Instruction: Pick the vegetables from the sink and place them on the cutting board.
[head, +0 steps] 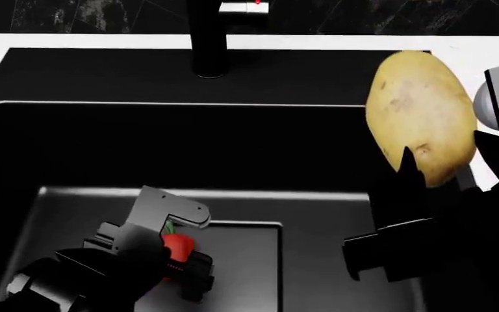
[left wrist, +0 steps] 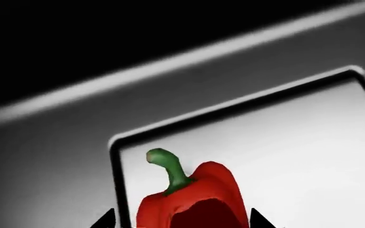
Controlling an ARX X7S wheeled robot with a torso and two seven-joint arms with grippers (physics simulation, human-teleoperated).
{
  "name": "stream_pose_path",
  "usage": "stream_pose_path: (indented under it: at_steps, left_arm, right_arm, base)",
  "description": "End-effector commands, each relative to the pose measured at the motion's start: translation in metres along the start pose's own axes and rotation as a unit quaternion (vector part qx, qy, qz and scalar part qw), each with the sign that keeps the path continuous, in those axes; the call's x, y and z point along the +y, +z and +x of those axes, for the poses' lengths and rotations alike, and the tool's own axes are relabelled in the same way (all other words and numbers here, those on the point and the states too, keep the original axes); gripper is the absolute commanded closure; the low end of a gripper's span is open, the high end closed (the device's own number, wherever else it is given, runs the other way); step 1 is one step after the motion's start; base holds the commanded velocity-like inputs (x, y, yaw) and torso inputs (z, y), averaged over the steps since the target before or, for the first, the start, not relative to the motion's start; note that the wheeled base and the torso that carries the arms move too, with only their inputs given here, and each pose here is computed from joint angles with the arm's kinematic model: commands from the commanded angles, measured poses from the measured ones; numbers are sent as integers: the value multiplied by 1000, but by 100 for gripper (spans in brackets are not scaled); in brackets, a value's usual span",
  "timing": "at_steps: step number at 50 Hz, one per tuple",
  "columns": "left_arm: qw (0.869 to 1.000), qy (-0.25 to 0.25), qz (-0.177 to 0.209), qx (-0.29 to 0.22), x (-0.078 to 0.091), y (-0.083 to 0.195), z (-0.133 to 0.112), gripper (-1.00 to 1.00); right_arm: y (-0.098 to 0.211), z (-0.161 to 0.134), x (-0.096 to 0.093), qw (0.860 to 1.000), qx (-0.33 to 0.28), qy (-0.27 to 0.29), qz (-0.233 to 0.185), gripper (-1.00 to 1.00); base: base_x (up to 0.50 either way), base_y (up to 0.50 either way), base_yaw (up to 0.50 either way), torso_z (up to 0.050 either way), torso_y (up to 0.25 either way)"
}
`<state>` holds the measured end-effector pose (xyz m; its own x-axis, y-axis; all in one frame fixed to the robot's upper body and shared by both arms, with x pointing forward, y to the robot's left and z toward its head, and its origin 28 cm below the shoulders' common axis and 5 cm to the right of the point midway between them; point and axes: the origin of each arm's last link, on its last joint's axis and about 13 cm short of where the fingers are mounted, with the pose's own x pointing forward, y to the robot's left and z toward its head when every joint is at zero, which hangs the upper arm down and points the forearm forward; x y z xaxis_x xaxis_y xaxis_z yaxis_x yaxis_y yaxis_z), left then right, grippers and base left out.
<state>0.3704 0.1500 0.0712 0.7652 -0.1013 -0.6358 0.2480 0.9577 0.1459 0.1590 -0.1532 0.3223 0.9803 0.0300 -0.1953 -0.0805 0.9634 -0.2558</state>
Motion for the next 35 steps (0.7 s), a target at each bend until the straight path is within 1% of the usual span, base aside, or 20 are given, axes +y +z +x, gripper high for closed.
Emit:
stream_pose_path:
  at_steps: [1, 6, 9, 12, 13, 16, 17, 21, 24, 26, 29, 30, 32, 35]
  left_arm:
    - [1000, 7, 2, 1, -2, -1, 0, 100]
    - [1000, -2, 2, -8, -6, 5, -2, 100]
    - [1000, -5, 6, -23, -6, 13, -3, 100]
    - [999, -1, 6, -52, -5, 27, -6, 100]
    - [997, -1, 2, -71, -4, 35, -8, 100]
    - [996, 1, 5, -92, -2, 52, -15, 100]
    - [995, -3, 2, -99, -1, 54, -19, 100]
    - [992, -19, 13, -126, 3, 60, -54, 100]
    - [990, -25, 21, -139, 3, 62, -69, 100]
    - [989, -29, 16, -141, 6, 62, -80, 100]
    - [986, -36, 30, -162, 8, 62, -100, 100]
    - [985, -36, 31, -164, 10, 61, -105, 100]
    - [983, -41, 28, -176, 15, 61, -124, 100]
    - [980, -46, 30, -190, 20, 62, -143, 100]
  right_arm:
    - [-4, 3, 1, 1000, 1, 3, 7, 100]
    - [-3, 3, 0, 1000, -2, 1, 8, 100]
    - [-2, 3, 0, 1000, -3, 0, 7, 100]
    - [-2, 1, -1, 1000, -4, -1, 8, 100]
    - [-1, 1, -1, 1000, -5, -1, 9, 100]
    - [-2, 2, 0, 1000, -8, 0, 11, 100]
    - [-2, 2, 0, 1000, -8, 0, 12, 100]
    - [-3, 2, -1, 1000, -8, -1, 15, 100]
    - [-3, 1, -1, 1000, -10, -1, 18, 100]
    - [-3, 2, -1, 1000, -12, -1, 18, 100]
    - [-3, 4, -2, 1000, -14, -1, 19, 100]
    - [-3, 3, -2, 1000, -14, -1, 20, 100]
    - [-5, 1, -3, 1000, -14, -2, 23, 100]
    - [-6, -1, -3, 1000, -14, -4, 24, 100]
  base:
    - [0, 0, 3, 0, 0]
    - [0, 0, 0, 0, 0]
    - [0, 0, 0, 0, 0]
    - [0, 0, 0, 0, 0]
    - [0, 0, 0, 0, 0]
    - [0, 0, 0, 0, 0]
    - [0, 0, 0, 0, 0]
    - [0, 0, 0, 0, 0]
    - [0, 0, 0, 0, 0]
    - [0, 0, 0, 0, 0]
    - [0, 0, 0, 0, 0]
    - [0, 0, 0, 0, 0]
    - [0, 0, 0, 0, 0]
    - [0, 0, 0, 0, 0]
